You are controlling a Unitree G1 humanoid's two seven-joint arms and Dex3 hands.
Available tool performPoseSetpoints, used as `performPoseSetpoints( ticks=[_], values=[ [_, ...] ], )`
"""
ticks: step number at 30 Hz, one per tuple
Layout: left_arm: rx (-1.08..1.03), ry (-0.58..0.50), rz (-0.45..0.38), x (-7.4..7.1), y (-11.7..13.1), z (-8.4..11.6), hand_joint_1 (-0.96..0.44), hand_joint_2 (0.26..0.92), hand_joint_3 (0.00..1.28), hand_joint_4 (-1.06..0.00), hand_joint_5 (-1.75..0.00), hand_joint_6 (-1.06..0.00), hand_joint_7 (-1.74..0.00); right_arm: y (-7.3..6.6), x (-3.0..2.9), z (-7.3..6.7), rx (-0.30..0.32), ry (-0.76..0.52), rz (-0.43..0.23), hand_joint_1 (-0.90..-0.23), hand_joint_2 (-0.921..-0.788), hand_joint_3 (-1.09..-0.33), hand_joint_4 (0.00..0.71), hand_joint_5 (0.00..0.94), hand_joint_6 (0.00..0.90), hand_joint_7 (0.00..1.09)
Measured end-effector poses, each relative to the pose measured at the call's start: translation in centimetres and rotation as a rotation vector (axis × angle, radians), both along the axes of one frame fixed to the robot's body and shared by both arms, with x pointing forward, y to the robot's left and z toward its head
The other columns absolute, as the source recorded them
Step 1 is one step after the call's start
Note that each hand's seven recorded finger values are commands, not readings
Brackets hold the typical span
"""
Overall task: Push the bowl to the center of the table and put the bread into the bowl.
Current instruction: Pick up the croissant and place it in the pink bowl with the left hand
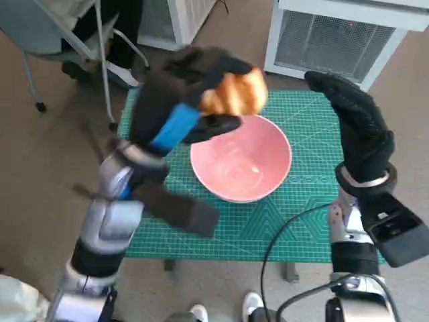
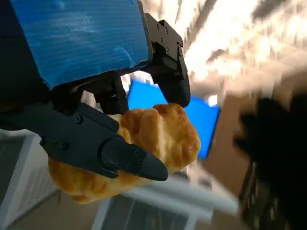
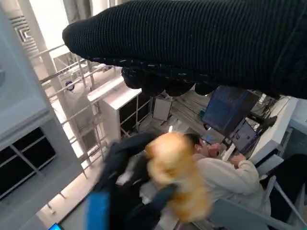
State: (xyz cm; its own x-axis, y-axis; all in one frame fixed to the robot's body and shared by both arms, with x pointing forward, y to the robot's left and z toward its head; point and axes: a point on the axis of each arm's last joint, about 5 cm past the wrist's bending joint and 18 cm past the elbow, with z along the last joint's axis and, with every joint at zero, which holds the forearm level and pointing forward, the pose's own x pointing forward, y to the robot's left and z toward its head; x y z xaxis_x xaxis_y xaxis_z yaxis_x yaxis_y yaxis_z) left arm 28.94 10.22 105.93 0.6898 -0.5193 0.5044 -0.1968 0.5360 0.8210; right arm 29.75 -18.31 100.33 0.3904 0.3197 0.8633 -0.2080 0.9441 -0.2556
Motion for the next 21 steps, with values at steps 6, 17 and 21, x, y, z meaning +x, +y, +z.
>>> performPoseSetpoints(
  ticks=[6,17,21],
  values=[
    [0.093,0.187,-0.021,2.1,-0.8,-2.6,0.0,0.921,0.13,-0.66,-1.2,-0.51,-1.27,0.0,-0.02,0.1,-0.001,-0.001,0.001,-0.552,-0.921,-0.713,0.289,0.0,0.083,0.54],
    [0.313,0.617,-0.144,4.2,-0.3,-3.9,-0.18,0.918,0.12,-0.16,-0.19,-0.25,-0.37,-0.2,-0.23,0.2,-0.003,-0.014,-0.003,-0.554,-0.921,-0.713,0.29,0.0,0.079,0.53],
    [0.371,0.743,-0.172,4.7,0.0,-3.3,-0.3,0.92,0.05,-0.07,-0.04,-0.19,-0.17,-0.3,-0.29,0.3,-0.004,-0.02,-0.007,-0.554,-0.921,-0.713,0.29,0.0,0.078,0.53]
  ],
)
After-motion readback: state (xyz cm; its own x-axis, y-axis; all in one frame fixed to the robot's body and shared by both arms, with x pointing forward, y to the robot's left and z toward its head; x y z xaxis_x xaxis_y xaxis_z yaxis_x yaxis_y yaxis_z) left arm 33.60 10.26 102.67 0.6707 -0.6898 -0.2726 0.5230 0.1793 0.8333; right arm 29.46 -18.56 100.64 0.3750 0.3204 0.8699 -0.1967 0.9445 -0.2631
